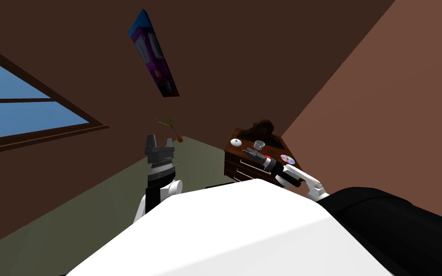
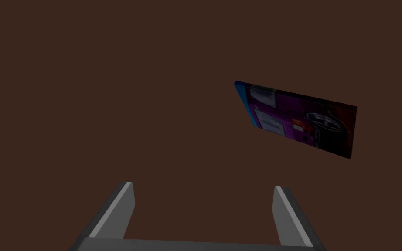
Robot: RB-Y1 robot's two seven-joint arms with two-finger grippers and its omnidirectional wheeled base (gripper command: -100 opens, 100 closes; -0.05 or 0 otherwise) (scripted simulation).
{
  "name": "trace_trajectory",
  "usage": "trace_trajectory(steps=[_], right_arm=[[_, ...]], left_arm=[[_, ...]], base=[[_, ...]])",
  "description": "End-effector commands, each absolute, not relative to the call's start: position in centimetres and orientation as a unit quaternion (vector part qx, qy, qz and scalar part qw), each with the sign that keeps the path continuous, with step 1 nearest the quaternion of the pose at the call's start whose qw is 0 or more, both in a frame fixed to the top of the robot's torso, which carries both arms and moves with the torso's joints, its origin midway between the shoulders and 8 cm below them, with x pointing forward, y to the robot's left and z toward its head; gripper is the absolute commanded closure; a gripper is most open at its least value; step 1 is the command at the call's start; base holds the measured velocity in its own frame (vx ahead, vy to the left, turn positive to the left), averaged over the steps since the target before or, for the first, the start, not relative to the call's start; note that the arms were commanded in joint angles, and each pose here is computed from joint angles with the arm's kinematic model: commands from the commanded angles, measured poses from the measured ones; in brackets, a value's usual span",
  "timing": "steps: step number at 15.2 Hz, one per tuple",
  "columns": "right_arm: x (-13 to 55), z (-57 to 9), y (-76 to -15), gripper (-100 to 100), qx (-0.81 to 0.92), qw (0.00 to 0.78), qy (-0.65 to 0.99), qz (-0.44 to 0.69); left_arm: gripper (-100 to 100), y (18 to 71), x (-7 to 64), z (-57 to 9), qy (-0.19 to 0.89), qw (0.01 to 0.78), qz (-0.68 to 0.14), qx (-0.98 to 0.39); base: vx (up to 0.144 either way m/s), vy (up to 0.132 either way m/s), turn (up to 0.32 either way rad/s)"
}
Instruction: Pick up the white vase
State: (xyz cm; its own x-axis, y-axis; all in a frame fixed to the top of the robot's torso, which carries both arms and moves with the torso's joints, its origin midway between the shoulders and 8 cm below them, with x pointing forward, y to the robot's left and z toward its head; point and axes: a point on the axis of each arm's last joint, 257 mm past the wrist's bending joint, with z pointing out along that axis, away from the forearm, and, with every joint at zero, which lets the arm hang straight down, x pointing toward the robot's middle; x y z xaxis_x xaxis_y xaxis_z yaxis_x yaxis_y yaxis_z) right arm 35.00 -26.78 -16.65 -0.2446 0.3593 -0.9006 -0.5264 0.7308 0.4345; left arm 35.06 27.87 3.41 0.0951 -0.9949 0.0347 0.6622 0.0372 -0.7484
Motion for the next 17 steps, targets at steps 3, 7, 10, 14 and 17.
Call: trace_trajectory(steps=[3, 7, 10, 14, 17], right_arm=[[34.5, -18.1, -27.7, -100, -0.091, 0.591, 0.725, 0.342], [33.7, -20.6, -29.5, -100, -0.132, 0.558, 0.758, 0.31], [33.2, -21.7, -30.7, -100, -0.156, 0.539, 0.775, 0.292], [32.8, -22.7, -32.1, -100, -0.188, 0.514, 0.792, 0.27], [32.3, -23.6, -33.5, -100, -0.212, 0.493, 0.806, 0.251]], left_arm=[[0, 27.9, 35.1, 3.4, 0.264, 0.67, -0.618, -0.314], [0, 27.9, 35.1, 3.4, 0.264, 0.67, -0.618, -0.314], [0, 27.9, 35.1, 3.4, 0.264, 0.67, -0.618, -0.314], [0, 27.9, 35.1, 3.4, 0.264, 0.67, -0.618, -0.314], [0, 27.9, 35.1, 3.4, 0.264, 0.67, -0.618, -0.314]], base=[[0.032, 0.046, 0.079], [0.037, 0.045, 0.085], [0.045, 0.04, 0.08], [0.041, 0.04, 0.094], [0.048, 0.041, 0.077]])
